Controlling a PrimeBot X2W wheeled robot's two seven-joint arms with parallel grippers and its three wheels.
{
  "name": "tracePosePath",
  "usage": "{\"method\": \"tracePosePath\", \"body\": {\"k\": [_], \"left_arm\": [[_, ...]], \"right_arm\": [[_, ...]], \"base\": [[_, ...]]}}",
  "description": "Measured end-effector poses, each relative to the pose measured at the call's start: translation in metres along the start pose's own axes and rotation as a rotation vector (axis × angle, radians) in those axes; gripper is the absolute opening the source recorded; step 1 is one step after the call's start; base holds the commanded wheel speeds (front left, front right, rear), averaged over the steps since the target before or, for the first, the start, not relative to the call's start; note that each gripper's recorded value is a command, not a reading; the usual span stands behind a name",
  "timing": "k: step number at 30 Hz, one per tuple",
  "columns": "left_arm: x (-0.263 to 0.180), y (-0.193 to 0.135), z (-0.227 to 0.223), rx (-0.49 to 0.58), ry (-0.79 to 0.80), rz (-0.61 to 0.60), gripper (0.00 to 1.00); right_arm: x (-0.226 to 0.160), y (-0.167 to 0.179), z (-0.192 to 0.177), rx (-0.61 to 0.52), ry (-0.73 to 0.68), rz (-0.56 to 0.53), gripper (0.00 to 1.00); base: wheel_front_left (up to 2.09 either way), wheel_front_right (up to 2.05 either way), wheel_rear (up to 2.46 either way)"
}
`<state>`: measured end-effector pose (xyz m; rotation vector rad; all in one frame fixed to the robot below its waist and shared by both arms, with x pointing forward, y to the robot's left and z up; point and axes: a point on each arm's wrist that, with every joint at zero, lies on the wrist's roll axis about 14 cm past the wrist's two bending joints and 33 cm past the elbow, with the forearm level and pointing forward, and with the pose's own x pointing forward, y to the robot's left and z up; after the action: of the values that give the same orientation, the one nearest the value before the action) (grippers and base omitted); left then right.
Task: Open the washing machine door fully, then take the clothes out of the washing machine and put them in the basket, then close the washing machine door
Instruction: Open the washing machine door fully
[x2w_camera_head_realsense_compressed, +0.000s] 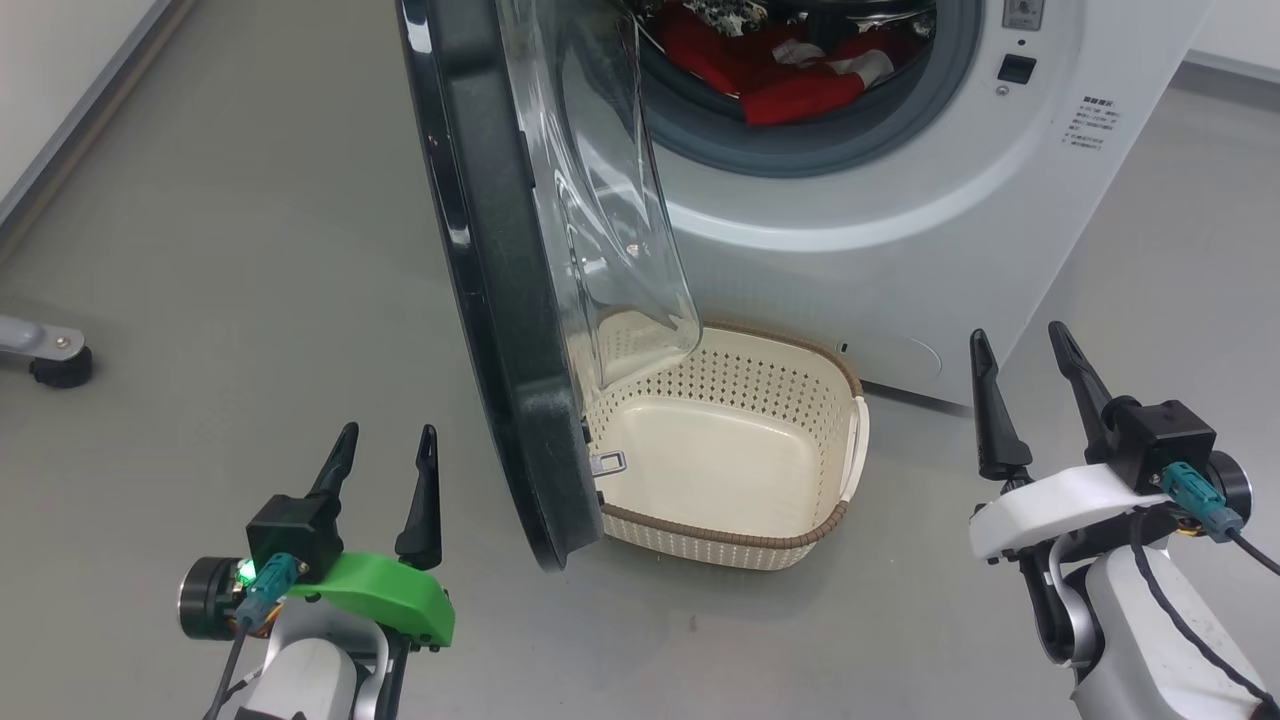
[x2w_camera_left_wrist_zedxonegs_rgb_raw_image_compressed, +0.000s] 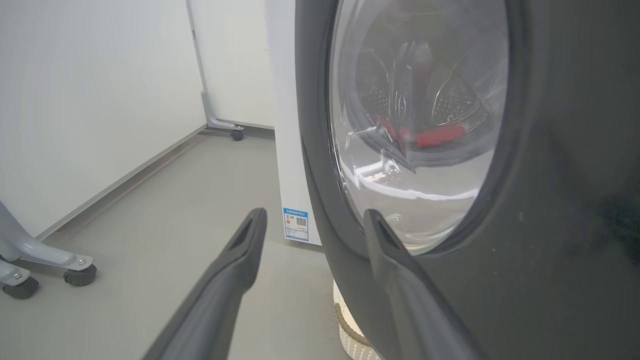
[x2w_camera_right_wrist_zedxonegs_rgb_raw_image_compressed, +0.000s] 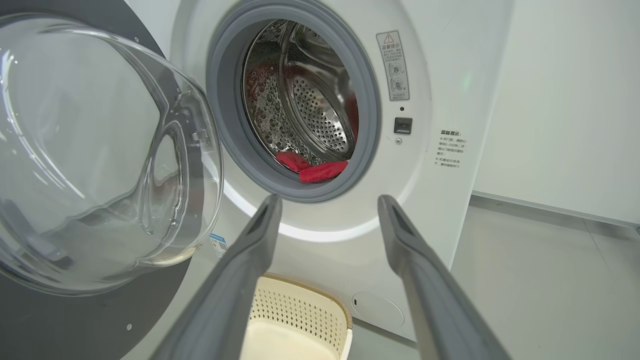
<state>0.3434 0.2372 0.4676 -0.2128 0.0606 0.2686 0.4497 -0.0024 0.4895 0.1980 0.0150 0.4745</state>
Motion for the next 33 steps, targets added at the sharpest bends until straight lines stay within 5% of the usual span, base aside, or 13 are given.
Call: {"method": "tracePosePath", "body": {"k": [4,6,8,21,33], "left_arm": [[-0.001,0.0,0.0,0.0,0.0,0.001,0.97],[-0.001,0.0,0.0,0.0,-0.001,0.001,0.75],[-0.001,0.001,0.001,0.0,-0.002,0.001,0.0],[0.0,0.007,0.024,-0.022,-0.073,0.021,0.0],[0.001,0.009,0.143,-0.077,-0.437,0.017,0.0]], "right_arm": [[0.0,0.002,0.0,0.0,-0.002,0.002,1.0],[0.0,0.003,0.0,0.001,-0.001,0.006,1.0],[-0.001,0.004,-0.001,0.004,0.002,0.005,1.0],[-0.002,0.01,-0.006,-0.006,0.012,0.027,1.0],[-0.001,0.01,-0.004,-0.003,0.005,0.029,1.0]], "base": [[0.0,0.0,0.0],[0.0,0.0,0.0],[0.0,0.0,0.0],[0.0,0.0,0.0],[0.0,0.0,0.0]]}}
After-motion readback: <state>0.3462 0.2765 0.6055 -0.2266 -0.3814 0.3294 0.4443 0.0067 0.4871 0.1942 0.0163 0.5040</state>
